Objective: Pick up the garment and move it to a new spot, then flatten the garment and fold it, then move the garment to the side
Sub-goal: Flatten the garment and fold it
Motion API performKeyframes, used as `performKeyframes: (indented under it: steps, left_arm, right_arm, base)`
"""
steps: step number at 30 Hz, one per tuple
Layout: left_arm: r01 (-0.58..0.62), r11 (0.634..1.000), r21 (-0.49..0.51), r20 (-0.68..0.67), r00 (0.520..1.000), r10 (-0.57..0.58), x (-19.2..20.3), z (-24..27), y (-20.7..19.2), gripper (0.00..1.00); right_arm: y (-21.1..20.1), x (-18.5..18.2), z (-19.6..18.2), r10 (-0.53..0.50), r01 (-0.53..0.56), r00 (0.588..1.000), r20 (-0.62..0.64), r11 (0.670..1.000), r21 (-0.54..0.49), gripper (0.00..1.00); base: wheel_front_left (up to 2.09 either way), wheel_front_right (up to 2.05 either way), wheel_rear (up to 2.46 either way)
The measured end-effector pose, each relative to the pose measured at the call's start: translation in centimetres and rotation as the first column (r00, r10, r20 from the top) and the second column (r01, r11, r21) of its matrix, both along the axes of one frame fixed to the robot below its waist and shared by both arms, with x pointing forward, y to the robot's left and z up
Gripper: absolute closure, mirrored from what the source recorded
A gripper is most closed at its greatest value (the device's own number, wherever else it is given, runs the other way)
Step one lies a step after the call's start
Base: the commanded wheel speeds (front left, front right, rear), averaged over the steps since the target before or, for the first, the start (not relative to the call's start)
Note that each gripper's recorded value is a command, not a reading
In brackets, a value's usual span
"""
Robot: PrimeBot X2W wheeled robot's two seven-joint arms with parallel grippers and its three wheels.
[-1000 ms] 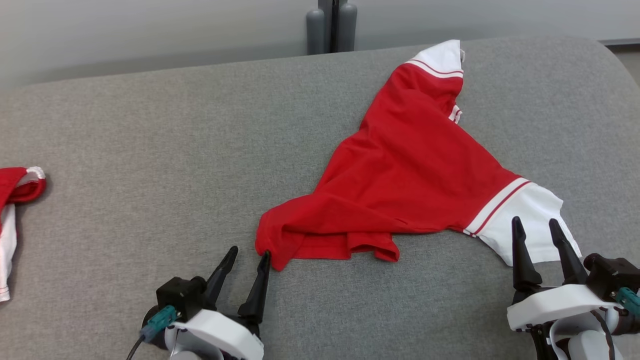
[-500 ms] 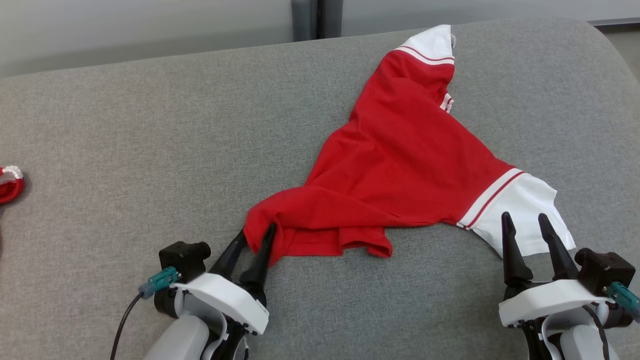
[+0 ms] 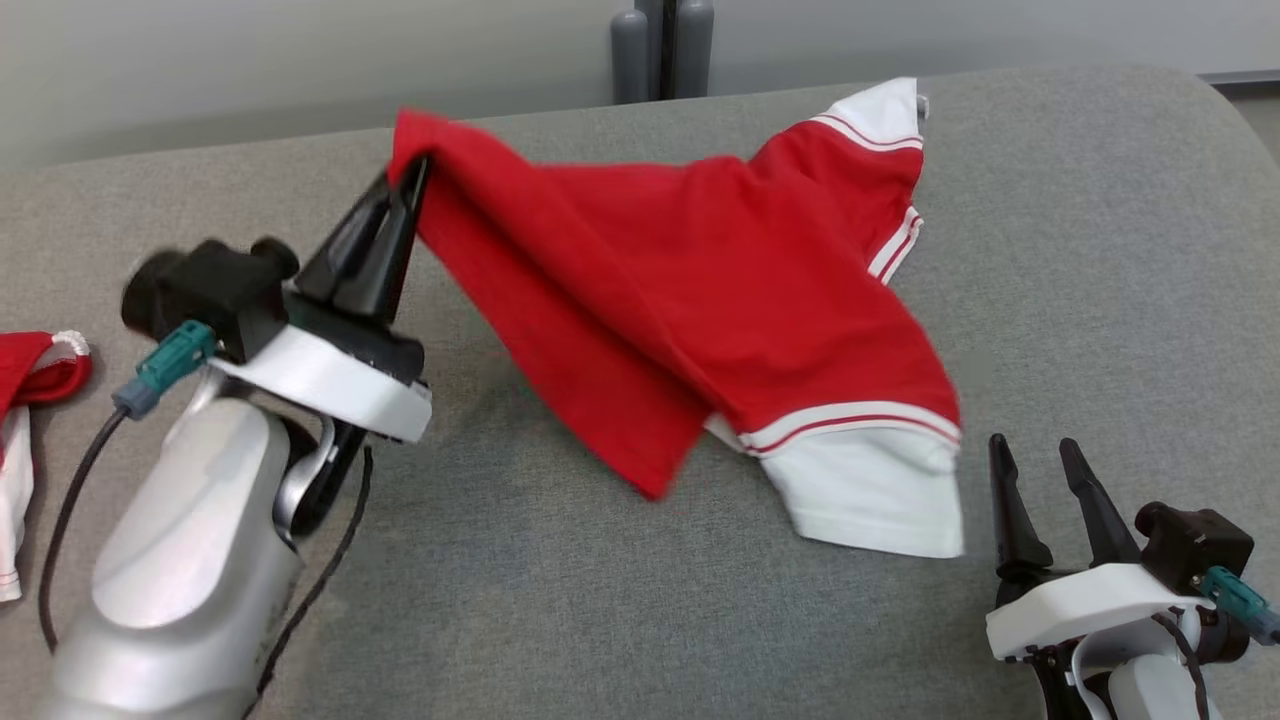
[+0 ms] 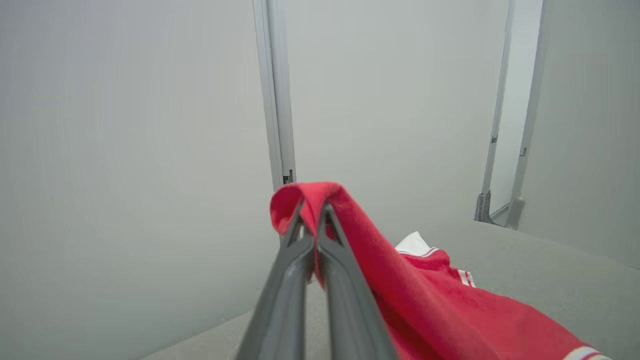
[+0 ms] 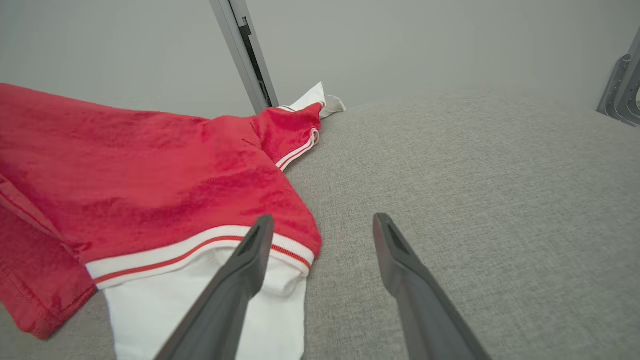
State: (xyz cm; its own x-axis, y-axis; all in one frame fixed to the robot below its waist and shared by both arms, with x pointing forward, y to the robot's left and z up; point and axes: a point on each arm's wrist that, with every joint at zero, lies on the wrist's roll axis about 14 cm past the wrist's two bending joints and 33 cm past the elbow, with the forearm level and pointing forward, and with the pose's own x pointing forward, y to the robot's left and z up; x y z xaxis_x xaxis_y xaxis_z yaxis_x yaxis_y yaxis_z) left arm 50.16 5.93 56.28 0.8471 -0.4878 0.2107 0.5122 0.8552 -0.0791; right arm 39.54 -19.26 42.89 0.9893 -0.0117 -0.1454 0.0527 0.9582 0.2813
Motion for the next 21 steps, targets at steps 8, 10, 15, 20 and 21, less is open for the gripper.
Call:
performKeyframes:
  steps: [8,10,15,20,21]
  left_arm:
    - [0.057,0.988,0.145,0.282,0.954,-0.097,-2.4,7.0,-1.5,1.0]
    - [0.052,0.985,0.167,0.193,0.977,-0.085,-3.4,3.6,-0.7,1.0]
    - [0.072,0.966,0.246,-0.119,0.992,-0.043,-8.0,-7.7,1.4,1.0]
    - [0.063,0.961,0.271,-0.371,0.928,0.044,-13.8,-15.7,3.6,0.0]
    - [0.041,0.963,0.268,-0.389,0.919,0.069,-14.3,-16.2,4.0,0.0]
  right_arm:
    - [0.5,-0.9,-0.7,0.003,-0.003,1.0,-0.025,1.0,0.029,0.0]
    - [0.6,-1.2,-0.8,0.005,-0.004,1.0,-0.029,0.999,0.033,0.0]
    - [1.0,-1.4,-0.7,0.015,-0.014,0.999,-0.03,0.999,0.041,0.0]
    - [1.3,-1.8,-0.2,0.025,-0.025,1.0,-0.015,0.999,0.033,0.0]
    - [1.2,-1.9,0.0,0.024,-0.024,1.0,-0.011,0.999,0.031,0.0]
  base:
    - [0.0,0.0,0.0]
    - [0.0,0.0,0.0]
    - [0.0,0.0,0.0]
    - [0.0,0.0,0.0]
    - [0.0,0.0,0.0]
